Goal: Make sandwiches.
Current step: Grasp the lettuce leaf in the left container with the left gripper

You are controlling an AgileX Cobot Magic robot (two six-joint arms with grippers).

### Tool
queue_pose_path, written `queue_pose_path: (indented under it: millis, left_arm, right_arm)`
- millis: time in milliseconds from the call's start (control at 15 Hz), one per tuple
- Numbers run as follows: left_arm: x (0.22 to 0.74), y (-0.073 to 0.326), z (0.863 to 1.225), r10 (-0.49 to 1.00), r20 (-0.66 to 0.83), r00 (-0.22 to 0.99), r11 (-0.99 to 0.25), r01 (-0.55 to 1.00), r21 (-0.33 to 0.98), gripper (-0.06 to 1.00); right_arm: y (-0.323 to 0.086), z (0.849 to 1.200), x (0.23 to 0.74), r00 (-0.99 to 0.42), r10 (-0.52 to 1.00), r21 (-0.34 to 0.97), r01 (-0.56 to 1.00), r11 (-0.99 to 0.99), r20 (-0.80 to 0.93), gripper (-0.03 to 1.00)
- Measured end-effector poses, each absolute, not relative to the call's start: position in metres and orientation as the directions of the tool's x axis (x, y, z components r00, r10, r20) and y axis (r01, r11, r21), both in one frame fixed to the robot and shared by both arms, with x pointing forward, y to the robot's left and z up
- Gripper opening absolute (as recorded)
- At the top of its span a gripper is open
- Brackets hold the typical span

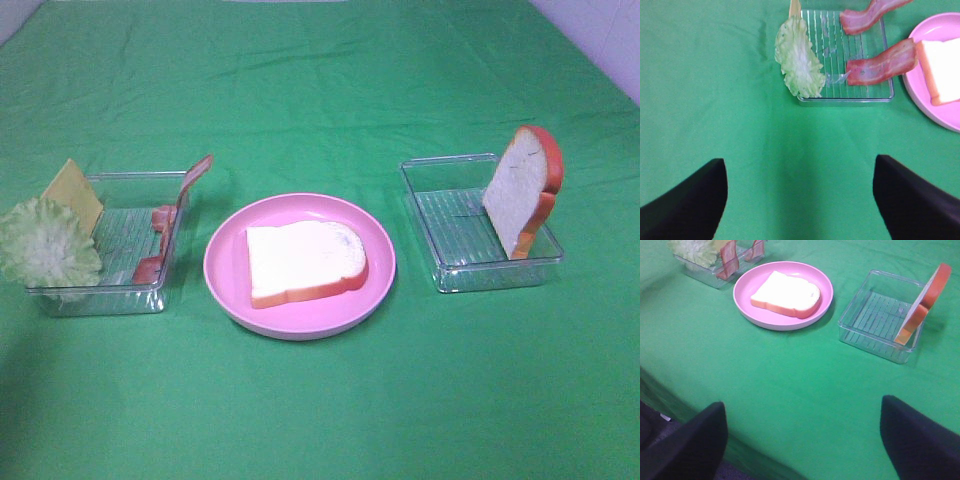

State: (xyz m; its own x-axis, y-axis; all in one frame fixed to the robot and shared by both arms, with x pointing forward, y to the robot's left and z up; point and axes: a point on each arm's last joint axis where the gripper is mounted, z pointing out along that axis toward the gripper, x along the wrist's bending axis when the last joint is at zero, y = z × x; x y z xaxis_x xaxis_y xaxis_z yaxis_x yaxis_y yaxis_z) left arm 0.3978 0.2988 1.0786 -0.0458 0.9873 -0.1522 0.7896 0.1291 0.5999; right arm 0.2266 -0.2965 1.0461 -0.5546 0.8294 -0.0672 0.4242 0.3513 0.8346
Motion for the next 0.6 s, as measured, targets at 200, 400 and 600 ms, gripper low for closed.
queue_pose_path:
  millis: [200,400,600]
  left_arm:
    - [0.454,0.302,1.072,0.988,-0.145,-0.060,0.118,0.897,0.425,0.76]
    - [0.493,0.305,1.062,0.990,-0.125,-0.063,0.099,0.948,0.302,0.76]
    - [0.522,0.312,1.045,0.997,-0.063,-0.055,0.068,0.968,0.243,0.76]
  right_arm:
    - [-0.297,1.046,0.225,-0.554,0.830,0.841,0.415,0.347,-0.069,0.76]
    - [-0.297,1.046,0.225,-0.554,0.830,0.841,0.415,0.347,-0.069,0.76]
    - [-0.297,1.046,0.225,-0.554,0.830,0.841,0.415,0.347,-0.069,0.76]
